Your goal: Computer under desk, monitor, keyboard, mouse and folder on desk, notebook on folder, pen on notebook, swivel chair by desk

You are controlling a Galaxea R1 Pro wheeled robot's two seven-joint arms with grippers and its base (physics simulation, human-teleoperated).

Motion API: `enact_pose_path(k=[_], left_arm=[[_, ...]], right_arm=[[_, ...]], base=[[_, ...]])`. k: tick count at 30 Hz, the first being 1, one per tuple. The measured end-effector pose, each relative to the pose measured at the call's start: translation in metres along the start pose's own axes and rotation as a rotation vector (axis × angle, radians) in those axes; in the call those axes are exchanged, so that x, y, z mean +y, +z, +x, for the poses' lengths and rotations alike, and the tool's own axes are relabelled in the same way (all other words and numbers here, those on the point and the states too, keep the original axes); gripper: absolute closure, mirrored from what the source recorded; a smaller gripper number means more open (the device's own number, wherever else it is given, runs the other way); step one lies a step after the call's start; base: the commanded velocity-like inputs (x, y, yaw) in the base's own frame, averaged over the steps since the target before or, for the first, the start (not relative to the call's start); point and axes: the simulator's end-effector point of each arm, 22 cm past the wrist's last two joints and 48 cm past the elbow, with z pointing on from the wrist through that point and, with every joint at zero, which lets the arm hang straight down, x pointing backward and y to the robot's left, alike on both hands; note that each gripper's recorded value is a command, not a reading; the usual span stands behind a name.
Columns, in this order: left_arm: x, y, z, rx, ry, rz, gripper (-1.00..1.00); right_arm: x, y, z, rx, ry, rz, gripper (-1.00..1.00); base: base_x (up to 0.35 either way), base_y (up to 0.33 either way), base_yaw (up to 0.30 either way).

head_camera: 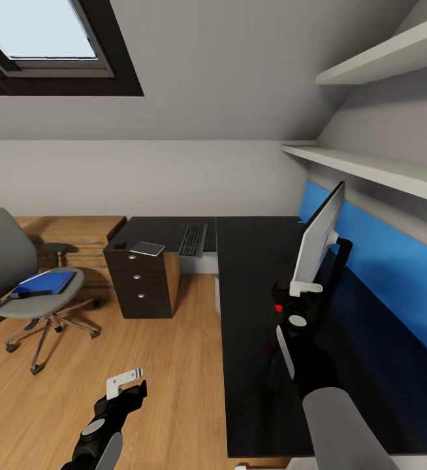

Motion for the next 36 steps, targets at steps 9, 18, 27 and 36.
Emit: enact_pose_path(k=[9,18,27,36], left_arm=[[0.000,0.000,0.000,0.000,0.001,0.000,-1.00],[0.001,0.000,0.000,-0.001,0.001,-0.001,-1.00],[0.001,0.000,-0.001,-0.003,0.000,-0.002,-1.00],[0.001,0.000,-0.003,-0.007,-0.002,-0.001,-1.00]], right_arm=[[-0.004,0.000,-0.001,-0.003,0.002,0.018,-1.00],[-0.017,-0.001,-0.005,-0.020,0.011,0.075,-1.00],[-0.027,-0.001,-0.004,-0.019,0.013,0.122,-1.00],[-0.027,-0.001,-0.003,-0.016,0.015,0.124,-1.00]], base=[[0.005,0.000,0.000],[0.023,-0.074,0.000],[-0.118,-0.112,0.000],[-0.208,-0.257,0.000]])
